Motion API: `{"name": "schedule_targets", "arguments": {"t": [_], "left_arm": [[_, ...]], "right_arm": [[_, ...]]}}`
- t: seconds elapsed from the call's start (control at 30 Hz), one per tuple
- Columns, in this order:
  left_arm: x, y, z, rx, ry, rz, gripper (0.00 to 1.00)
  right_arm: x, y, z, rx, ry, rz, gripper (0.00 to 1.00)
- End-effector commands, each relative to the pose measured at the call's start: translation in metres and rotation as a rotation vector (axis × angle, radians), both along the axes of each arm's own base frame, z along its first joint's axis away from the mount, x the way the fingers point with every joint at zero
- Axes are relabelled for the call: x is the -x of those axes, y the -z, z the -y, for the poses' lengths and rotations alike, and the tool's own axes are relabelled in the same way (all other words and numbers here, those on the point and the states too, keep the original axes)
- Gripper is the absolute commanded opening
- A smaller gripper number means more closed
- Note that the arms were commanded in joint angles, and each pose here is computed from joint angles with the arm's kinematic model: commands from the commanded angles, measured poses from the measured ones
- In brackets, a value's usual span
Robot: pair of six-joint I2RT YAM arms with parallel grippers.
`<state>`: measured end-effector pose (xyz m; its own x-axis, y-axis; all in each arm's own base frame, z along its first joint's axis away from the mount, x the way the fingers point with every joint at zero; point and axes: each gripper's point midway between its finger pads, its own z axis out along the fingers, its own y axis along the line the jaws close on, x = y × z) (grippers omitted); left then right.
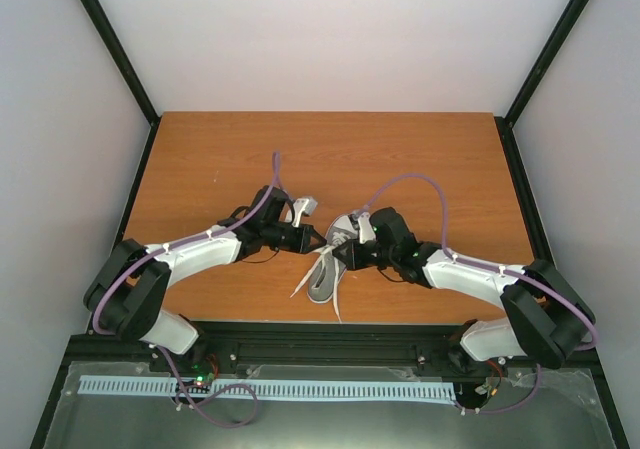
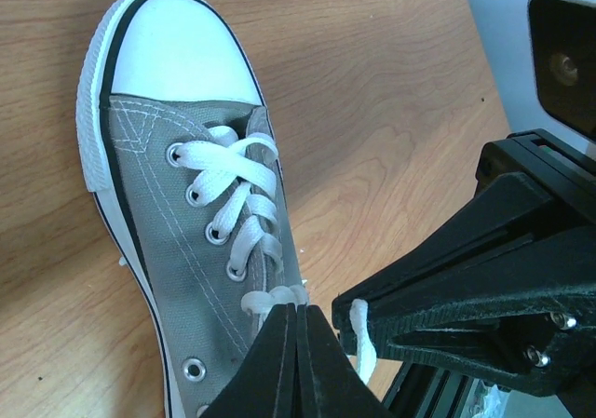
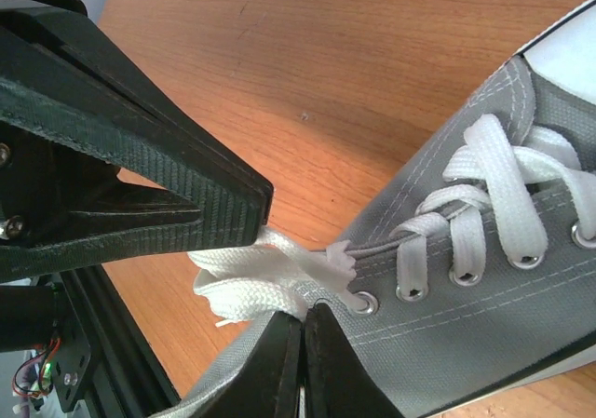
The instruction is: Tie the shoes
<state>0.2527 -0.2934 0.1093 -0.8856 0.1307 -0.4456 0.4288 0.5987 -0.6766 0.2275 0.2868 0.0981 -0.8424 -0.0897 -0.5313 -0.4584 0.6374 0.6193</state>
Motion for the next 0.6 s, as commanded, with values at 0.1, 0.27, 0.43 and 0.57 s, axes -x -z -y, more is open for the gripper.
{"name": "schedule_targets", "arguments": {"t": [0.1,0.27,0.43,0.57], "left_arm": [[-0.007,-0.009,0.003,0.041,-0.019,0.027,0.01],[-0.007,-0.008,0.004,0.047,-0.018,0.022,0.01],[-0.006,-0.007,0.003,0.045,-0.021,0.018,0.01],[-0.007,-0.003,0.0,0.026,-0.038,0.017,0.01]], "right_arm": [[-0.005,-0.017,-0.016,-0.029,-0.005,0.052,0.03],[-0.001,-0.017,-0.026,-0.025,-0.026,0.063,0.03],[-0.008,-0.011,-0.026,0.003,0.011,0.071,0.03],[-0.011,-0.014,-0.024,0.003,0.03,0.086,0.03]]}}
